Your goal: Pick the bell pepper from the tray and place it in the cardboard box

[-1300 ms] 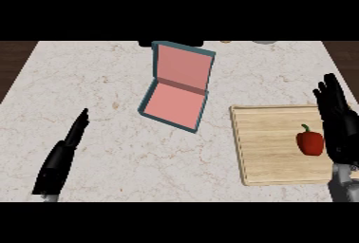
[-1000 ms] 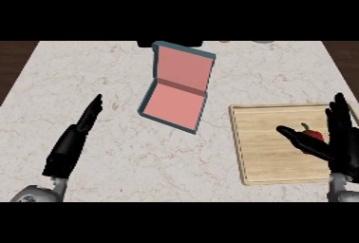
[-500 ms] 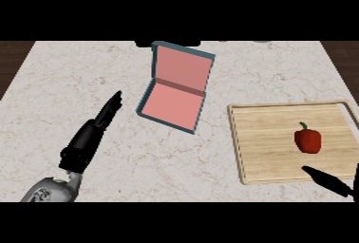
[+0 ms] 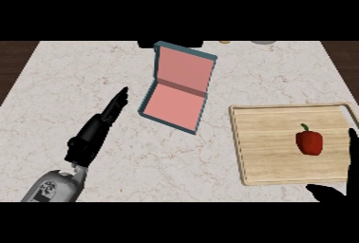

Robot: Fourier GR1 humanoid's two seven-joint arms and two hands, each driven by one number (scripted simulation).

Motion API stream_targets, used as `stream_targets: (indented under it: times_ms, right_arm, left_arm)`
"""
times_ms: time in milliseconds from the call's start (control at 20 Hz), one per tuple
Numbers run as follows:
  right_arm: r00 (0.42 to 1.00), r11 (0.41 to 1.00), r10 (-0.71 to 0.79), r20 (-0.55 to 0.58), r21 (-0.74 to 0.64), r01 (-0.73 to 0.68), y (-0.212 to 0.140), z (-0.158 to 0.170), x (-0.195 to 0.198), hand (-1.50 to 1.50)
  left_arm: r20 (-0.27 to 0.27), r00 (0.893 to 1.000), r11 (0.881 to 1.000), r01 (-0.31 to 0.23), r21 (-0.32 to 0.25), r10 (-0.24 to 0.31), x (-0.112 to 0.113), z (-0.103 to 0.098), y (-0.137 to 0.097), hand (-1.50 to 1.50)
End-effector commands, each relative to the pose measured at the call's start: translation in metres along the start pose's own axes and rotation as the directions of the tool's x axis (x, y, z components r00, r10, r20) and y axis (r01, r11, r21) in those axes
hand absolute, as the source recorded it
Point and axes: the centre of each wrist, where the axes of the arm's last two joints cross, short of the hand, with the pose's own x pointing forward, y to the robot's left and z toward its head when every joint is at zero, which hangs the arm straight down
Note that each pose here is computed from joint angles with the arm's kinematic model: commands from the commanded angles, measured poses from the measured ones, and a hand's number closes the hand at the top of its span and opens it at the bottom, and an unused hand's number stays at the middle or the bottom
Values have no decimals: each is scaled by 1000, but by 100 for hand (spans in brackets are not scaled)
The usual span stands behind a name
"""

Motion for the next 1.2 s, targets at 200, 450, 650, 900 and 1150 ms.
stream_targets:
  times_ms: [200, 450, 650, 900, 1150]
  right_arm:
    - [993, 974, 43, -109, 226, -17, -63, 18, 66, -150]
    - [985, 970, -25, -171, 236, 65, -50, -6, 80, -150]
    - [984, 970, -37, -176, 229, 77, -63, -20, 79, -150]
    - [979, 965, -3, -202, 258, 56, -27, -42, 87, -150]
    - [971, 954, 50, -234, 298, 23, -6, -36, 67, -150]
  left_arm:
    - [20, 1000, 1000, -16, -18, 16, 12, -10, -8, 0]
    - [2, 1000, 1000, -3, -20, 3, 0, -11, -1, 0]
    - [10, 1000, 1000, -2, -18, 2, 12, -20, -1, 0]
    - [-1, 1000, 1000, 12, -18, -12, 8, -21, 0, 0]
    - [2, 1000, 1000, -3, -14, 3, 3, -12, -15, 0]
